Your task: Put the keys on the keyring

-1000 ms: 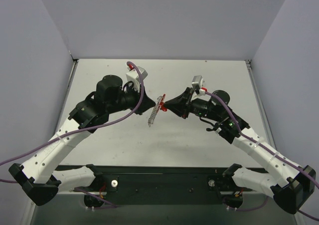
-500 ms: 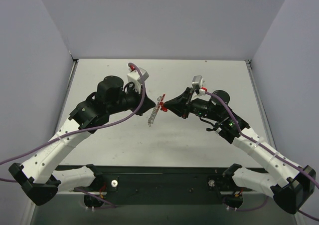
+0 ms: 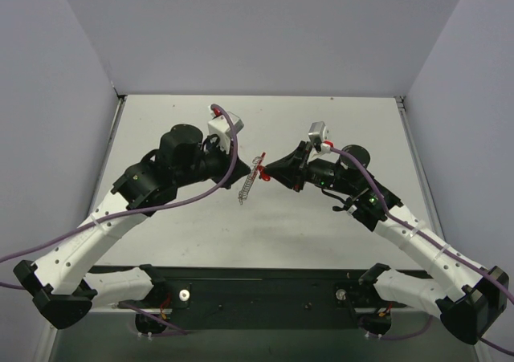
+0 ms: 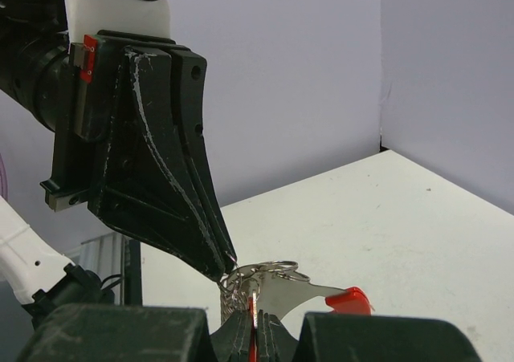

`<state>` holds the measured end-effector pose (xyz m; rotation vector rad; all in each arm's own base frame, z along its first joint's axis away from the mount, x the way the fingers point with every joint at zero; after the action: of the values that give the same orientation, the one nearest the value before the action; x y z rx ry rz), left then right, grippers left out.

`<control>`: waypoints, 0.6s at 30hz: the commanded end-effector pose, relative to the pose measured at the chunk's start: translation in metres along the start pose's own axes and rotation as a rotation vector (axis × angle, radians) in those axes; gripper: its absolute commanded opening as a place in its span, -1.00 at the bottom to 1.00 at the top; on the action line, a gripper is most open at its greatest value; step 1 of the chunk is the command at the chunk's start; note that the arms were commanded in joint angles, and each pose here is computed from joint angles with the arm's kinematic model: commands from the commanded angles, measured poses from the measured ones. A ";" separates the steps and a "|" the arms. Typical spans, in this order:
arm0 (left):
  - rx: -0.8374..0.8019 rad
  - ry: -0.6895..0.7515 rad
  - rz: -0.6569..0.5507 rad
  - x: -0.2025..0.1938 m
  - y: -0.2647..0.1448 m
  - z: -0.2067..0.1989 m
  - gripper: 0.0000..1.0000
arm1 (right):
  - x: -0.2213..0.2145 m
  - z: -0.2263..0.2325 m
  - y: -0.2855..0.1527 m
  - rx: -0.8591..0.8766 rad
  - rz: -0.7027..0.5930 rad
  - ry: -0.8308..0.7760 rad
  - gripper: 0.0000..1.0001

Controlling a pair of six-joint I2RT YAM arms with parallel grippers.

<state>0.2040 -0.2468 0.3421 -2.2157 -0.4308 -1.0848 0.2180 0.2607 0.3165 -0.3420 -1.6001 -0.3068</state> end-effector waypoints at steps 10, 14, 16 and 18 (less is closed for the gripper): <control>0.173 0.063 0.044 -0.007 -0.018 0.022 -1.00 | 0.037 -0.021 -0.011 -0.104 -0.125 -0.088 -1.00; 0.199 0.078 0.040 -0.006 -0.019 0.024 -1.00 | 0.038 -0.021 -0.012 -0.106 -0.127 -0.089 -1.00; 0.205 0.083 0.046 -0.007 -0.018 0.024 -1.00 | 0.037 -0.021 -0.012 -0.107 -0.126 -0.085 -1.00; 0.215 0.090 0.044 -0.007 -0.020 0.024 -1.00 | 0.038 -0.021 -0.012 -0.107 -0.127 -0.088 -1.00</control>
<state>0.2025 -0.2466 0.3413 -2.1404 -0.4299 -1.1032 0.2171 0.2610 0.3163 -0.3368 -1.5971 -0.3026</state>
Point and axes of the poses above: each gripper's point midway between its finger pads, its own y axis out along the fingers, its own z axis along the line the jaws close on, x = y × z, the point moved 3 cm from there along -y, back along the fingers, and after that the axes turned 12 degrees about -y, right-handed, at the moved point
